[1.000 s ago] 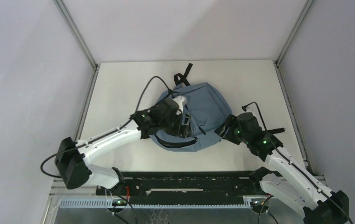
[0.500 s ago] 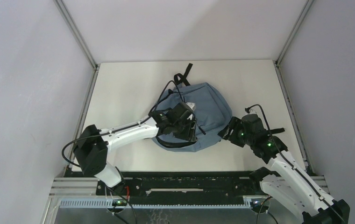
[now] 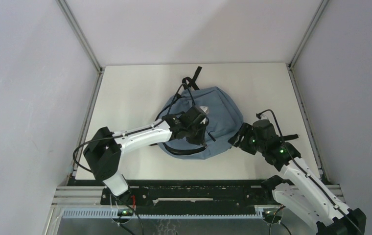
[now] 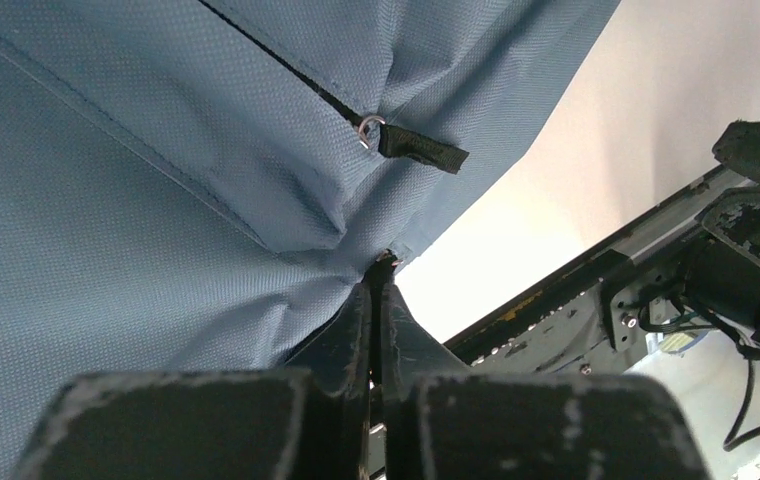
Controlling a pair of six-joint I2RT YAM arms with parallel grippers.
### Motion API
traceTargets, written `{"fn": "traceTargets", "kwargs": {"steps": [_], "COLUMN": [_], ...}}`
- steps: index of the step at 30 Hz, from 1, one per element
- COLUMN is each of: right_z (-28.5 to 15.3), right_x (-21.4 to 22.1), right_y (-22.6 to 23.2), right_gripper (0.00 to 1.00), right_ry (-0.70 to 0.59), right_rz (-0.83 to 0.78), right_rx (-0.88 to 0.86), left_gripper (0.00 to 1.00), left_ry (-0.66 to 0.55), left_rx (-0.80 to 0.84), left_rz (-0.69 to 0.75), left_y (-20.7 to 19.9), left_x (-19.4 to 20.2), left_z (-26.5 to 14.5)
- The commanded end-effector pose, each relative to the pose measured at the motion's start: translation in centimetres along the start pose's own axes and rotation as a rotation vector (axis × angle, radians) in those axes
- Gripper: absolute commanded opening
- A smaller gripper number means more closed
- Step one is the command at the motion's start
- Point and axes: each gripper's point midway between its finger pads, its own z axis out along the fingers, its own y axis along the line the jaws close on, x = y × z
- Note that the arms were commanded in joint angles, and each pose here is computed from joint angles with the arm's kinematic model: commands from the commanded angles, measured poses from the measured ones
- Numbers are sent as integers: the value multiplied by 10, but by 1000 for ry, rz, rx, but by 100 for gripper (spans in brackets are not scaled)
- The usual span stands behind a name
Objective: Pack the student bag
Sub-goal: Zip the student bag at the center of the board.
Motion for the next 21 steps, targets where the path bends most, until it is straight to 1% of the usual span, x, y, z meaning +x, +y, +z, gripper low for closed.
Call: {"fn": "traceTargets", "kwargs": {"steps": [1,5,9,12,15,21], "right_z": [1,10,26,40,51,66], "right_x": [-5,-5,-1,4,6,13], "right_y": [6,20,42,48,51,54], "right_gripper": [68,68,68,70,70,70], "right_ry": [-17,11,54,69,86,141], "right_rz": [-12,44,180,310,399,482], "right_rx": [-29,-71,-130,-103,-82,-62], "left_gripper": [0,0,0,0,0,0], "left_ry": [-68,-72,-75,-71,-65,-61], "left_rx": [31,20,82,119,138,184], "left_rz": [3,1,-11,-3,13,29], "left_y": [-17,-8,-11,-14,-14,-16], "left_x": [-23,-15,-4,1,6,15], "left_z": [-11,-18,-25,-29,-32,-34]}}
